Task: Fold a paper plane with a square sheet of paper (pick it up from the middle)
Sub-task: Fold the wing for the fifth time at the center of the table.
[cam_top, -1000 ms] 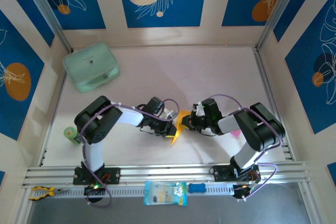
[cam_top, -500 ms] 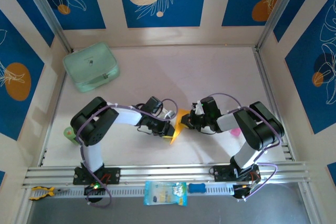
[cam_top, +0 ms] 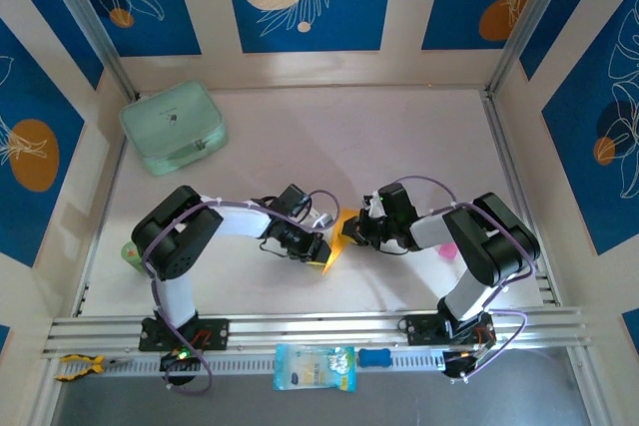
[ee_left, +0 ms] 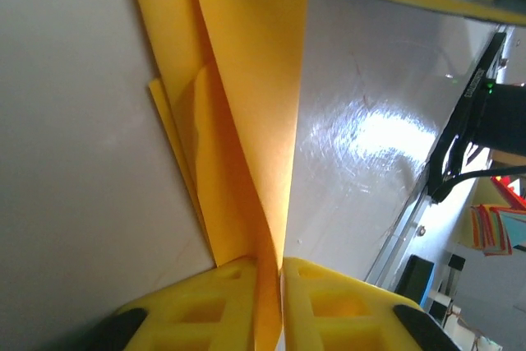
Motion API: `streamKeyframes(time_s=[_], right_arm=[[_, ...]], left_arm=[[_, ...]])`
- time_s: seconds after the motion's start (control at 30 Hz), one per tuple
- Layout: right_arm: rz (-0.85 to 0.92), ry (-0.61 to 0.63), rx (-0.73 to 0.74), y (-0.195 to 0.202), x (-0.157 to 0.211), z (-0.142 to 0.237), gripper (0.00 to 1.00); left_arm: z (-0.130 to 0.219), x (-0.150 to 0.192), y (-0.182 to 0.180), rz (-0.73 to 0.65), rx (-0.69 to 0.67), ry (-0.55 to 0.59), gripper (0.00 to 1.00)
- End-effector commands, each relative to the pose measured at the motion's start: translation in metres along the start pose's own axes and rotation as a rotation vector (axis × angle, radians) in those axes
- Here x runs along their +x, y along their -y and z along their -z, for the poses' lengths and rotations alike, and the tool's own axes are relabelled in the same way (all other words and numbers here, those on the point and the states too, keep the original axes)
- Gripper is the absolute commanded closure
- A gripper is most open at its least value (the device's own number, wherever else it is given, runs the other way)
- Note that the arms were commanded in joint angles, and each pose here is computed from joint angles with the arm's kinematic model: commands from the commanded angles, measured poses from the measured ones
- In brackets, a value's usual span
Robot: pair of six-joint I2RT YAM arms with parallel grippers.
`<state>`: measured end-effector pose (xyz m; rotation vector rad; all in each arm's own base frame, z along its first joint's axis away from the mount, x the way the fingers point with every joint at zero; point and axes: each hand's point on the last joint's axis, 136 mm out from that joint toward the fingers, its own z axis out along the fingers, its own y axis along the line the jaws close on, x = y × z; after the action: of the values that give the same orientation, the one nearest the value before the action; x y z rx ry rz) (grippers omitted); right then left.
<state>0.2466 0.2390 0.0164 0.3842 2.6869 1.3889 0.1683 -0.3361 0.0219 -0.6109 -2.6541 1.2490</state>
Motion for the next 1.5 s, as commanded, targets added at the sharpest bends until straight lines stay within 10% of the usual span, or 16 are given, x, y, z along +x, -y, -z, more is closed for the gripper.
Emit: streamKeyframes(time_s=[0.0, 0.13, 0.5, 0.87, 0.93, 1.03, 1.3, 1.47], right_arm=[[-0.079, -0.011, 0.141, 0.038, 0.01, -0.002, 0.94], [-0.081, -0.013, 0.146, 0.039, 0.011, -0.002, 0.94], [-0.091, -0.012, 0.165, 0.043, 0.013, -0.002, 0.94], [-0.089, -0.011, 0.175, 0.042, 0.013, -0.002, 0.94], [-0.092, -0.011, 0.178, 0.043, 0.013, -0.002, 0.94], [-0.094, -0.009, 0.182, 0.043, 0.013, -0.001, 0.94], [-0.092, -0.01, 0.188, 0.043, 0.015, -0.001, 0.94], [-0.091, -0.007, 0.191, 0.044, 0.016, 0.0, 0.94]], left_arm=[[0.001, 0.021, -0.013, 0.037, -0.072, -0.058, 0.84], [0.001, 0.024, -0.013, 0.038, -0.075, -0.071, 1.0], [0.0, 0.034, -0.016, 0.043, -0.099, -0.102, 0.87], [0.002, 0.042, -0.02, 0.051, -0.125, -0.115, 1.0], [0.004, 0.043, -0.022, 0.056, -0.139, -0.115, 0.85], [0.005, 0.045, -0.022, 0.058, -0.136, -0.11, 1.0], [0.005, 0.051, -0.025, 0.075, -0.135, -0.114, 0.85], [0.006, 0.054, -0.025, 0.076, -0.138, -0.11, 1.0]])
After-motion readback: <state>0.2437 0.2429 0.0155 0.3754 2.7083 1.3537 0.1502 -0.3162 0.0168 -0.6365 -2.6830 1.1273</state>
